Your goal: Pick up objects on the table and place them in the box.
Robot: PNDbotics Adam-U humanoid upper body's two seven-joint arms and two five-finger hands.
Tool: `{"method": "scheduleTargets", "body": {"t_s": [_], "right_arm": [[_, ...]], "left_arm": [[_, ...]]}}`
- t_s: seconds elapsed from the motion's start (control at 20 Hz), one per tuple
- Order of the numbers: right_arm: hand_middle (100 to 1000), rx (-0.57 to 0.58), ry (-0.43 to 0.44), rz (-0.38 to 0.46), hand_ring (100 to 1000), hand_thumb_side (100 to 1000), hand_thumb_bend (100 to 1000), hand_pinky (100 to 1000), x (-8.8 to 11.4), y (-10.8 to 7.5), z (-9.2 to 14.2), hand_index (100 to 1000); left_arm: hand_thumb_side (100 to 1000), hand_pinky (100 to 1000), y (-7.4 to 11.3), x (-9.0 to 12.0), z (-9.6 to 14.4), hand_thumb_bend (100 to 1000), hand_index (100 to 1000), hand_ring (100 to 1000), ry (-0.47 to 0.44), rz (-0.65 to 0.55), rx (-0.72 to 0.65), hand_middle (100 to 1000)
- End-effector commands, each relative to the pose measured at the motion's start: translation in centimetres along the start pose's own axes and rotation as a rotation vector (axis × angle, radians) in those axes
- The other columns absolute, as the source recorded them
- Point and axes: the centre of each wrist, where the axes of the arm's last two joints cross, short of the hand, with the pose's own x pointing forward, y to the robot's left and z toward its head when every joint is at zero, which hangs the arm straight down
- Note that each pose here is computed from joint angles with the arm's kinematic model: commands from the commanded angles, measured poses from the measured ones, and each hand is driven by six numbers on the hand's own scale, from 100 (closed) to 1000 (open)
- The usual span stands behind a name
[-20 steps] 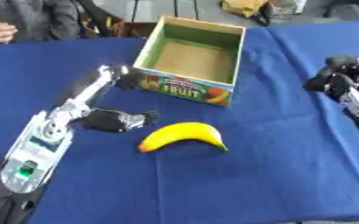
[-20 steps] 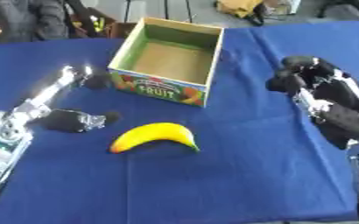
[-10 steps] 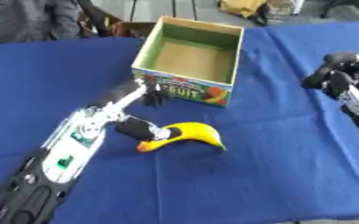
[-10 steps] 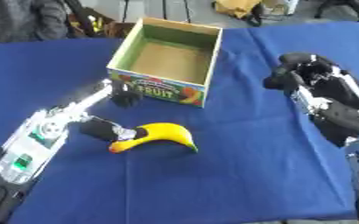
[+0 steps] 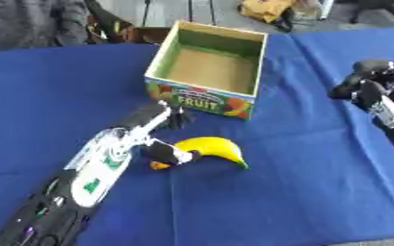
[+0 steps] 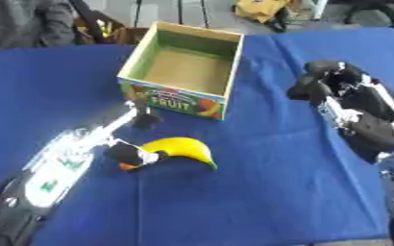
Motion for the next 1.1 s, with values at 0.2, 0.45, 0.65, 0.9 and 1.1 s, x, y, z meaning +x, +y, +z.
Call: {"method": "scheduleTargets", "body": {"t_s": [0.2,0.45,0.65,0.9,1.1], "right_arm": [[599,0.022,-0.019,0.023,680,100,100,794,1.0,-0.1,-0.2,742],[599,0.019,-0.018,0.022,680,100,100,794,0.9,-0.1,-0.2,742],[599,0.018,-0.019,0.022,680,100,100,794,0.9,-0.1,-0.2,741],[600,0.017,-0.019,0.022,681,100,100,794,0.9,-0.1,-0.2,741],[600,0.016,-0.019,0.022,681,100,100,793,0.9,-0.1,-0.2,741]], "left_arm": [[229,672,-0.3,0.2,-0.8,468,745,612,0.013,-0.097,0.013,572],[185,655,-0.8,0.1,-1.0,358,719,584,0.025,-0.163,0.012,538],[143,636,-0.9,0.0,-1.1,214,672,538,0.024,-0.169,0.020,491],[132,601,-0.7,-0.1,-0.9,100,578,460,0.036,-0.148,0.053,395],[149,591,-0.4,-0.2,-0.8,100,550,436,0.046,-0.127,0.086,364]]}}
